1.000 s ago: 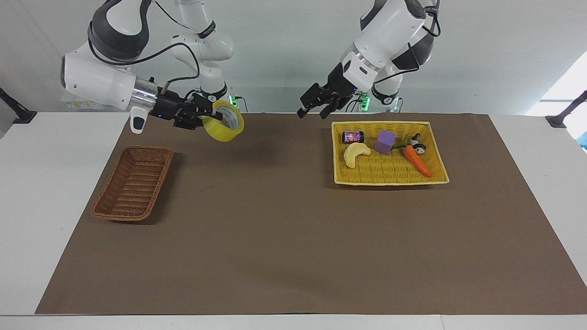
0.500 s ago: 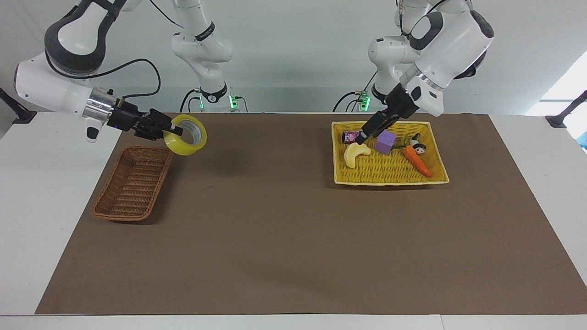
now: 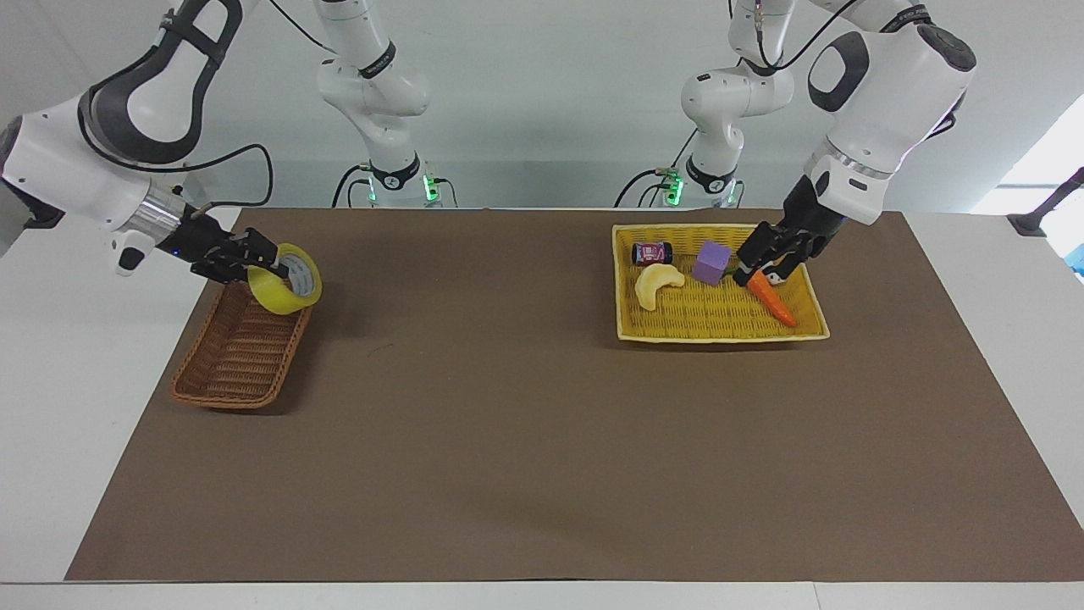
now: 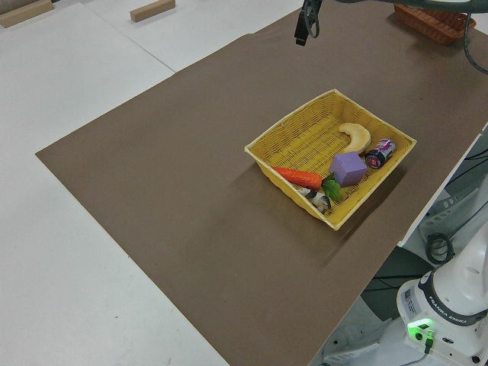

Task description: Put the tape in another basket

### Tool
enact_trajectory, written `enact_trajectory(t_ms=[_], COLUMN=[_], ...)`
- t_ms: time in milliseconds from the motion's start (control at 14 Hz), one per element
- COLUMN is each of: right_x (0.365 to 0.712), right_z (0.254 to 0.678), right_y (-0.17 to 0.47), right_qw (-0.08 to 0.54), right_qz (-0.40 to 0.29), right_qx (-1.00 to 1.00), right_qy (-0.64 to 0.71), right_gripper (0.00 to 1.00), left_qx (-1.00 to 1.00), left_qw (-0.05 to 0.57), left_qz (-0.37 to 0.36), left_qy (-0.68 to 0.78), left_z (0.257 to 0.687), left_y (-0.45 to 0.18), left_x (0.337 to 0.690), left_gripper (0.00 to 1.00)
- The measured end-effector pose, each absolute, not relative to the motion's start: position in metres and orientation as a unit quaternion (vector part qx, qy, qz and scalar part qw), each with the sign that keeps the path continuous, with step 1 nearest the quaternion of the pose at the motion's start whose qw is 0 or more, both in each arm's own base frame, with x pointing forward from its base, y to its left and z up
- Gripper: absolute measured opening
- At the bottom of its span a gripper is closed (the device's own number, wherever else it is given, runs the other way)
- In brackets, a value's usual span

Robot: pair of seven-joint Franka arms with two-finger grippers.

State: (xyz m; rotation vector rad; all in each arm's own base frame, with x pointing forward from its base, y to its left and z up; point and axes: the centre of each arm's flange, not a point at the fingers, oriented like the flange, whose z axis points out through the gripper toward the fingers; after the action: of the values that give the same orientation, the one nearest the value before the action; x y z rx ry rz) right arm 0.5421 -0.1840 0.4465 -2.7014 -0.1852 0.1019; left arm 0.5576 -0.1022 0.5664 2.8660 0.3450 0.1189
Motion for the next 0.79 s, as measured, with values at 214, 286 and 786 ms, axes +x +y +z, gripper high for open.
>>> enact_trajectory(t_ms=[214, 286, 786], right_x=[0.55, 0.554, 0.592], right_z=[0.429, 0.429, 0.427], right_y=[-0.205, -0.207, -0.153], right_qw=[0.153, 0.131, -0.015], right_qz=[0.023, 0.014, 0.026], right_qx=[-0.974, -0.971, -0.94], right_qy=[-0.168, -0.198, -0.34], right_gripper=[0.54, 0.54, 0.54], left_qx=[0.997, 0.998, 0.998], left_qw=[0.074, 0.059, 0.004], left_qz=[0.025, 0.017, -0.031], left_qy=[0.017, -0.012, -0.056], left_z=[0.566, 0.571, 0.643], left_y=[-0.07, -0.06, -0.032], left_x=[0.553, 0.55, 0.536], left_gripper=[1.0, 1.0, 1.0])
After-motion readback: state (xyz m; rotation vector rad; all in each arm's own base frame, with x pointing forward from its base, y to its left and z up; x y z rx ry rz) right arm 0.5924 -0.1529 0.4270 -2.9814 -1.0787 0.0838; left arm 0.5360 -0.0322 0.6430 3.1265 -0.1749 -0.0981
